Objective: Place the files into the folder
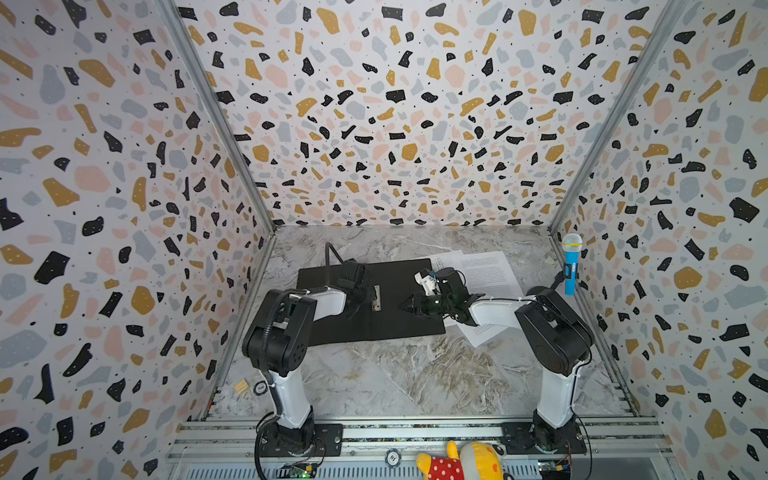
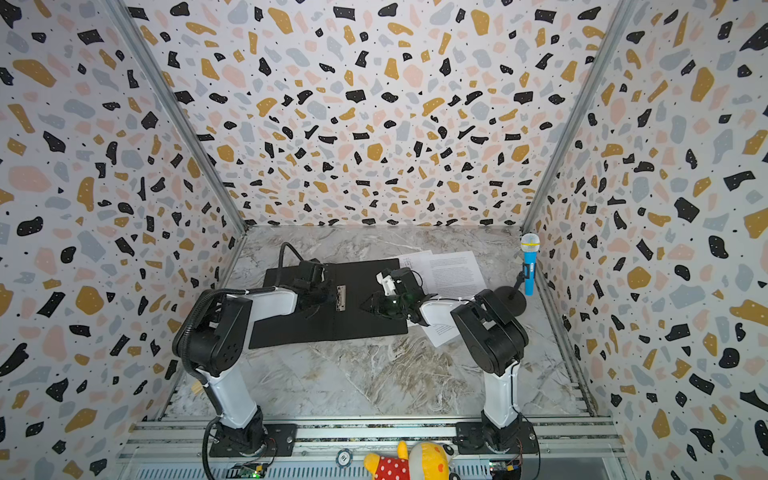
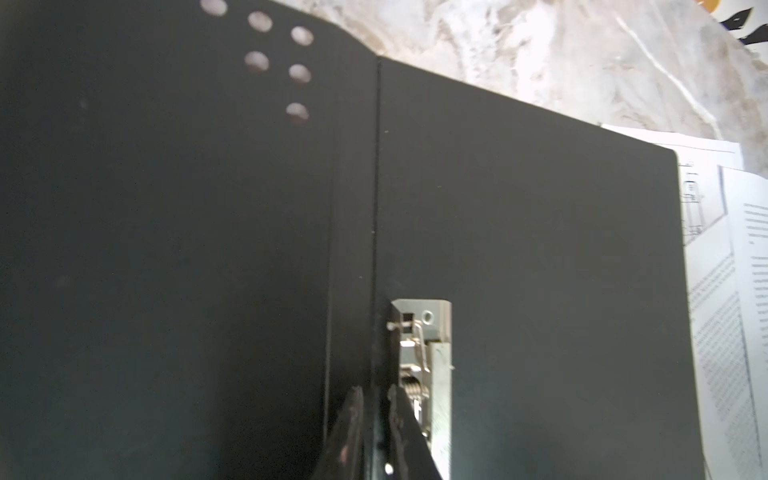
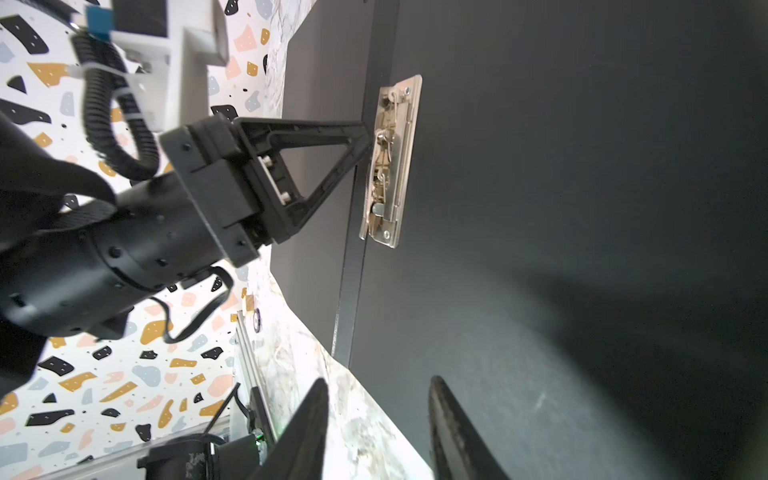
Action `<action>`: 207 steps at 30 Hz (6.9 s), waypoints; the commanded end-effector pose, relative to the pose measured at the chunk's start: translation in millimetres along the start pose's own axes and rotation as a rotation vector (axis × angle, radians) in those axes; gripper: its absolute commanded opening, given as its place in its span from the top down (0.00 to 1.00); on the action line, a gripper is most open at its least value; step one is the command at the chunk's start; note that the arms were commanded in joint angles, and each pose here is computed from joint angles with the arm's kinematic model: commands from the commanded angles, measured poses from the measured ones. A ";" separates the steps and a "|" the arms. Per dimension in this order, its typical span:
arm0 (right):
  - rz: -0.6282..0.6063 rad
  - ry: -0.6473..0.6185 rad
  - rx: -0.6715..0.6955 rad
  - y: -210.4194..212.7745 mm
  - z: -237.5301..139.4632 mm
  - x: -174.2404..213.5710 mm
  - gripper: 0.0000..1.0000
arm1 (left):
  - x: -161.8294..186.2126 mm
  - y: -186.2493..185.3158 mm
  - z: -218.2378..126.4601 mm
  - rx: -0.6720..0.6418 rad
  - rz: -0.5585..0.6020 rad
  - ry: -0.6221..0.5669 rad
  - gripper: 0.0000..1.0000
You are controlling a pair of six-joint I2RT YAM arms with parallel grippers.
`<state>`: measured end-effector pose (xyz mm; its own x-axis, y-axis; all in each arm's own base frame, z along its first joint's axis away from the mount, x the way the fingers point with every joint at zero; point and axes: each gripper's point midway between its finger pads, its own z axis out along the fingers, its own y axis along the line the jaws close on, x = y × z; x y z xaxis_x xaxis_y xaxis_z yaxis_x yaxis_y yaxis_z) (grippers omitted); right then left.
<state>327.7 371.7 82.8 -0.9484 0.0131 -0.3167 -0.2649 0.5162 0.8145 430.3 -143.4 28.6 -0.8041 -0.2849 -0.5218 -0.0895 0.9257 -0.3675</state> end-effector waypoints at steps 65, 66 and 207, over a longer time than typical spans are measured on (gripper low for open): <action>0.006 0.041 -0.005 11.5 27.3 6.0 0.72 | -17.6 -11.4 20.3 0.090 -0.030 0.015 0.86; 0.008 0.041 -0.006 11.9 27.3 5.8 0.72 | -17.0 -9.9 20.8 0.084 -0.029 0.017 0.86; -0.031 0.044 -0.023 24.1 54.3 -52.1 0.83 | 5.0 -17.8 31.6 0.146 0.084 0.131 0.94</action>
<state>373.2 440.5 57.9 -0.9666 -0.0549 -0.2502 -0.2434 0.5014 0.8303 457.2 -172.8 25.8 -0.8389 -0.2128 -0.5010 0.0633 0.8760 -0.4782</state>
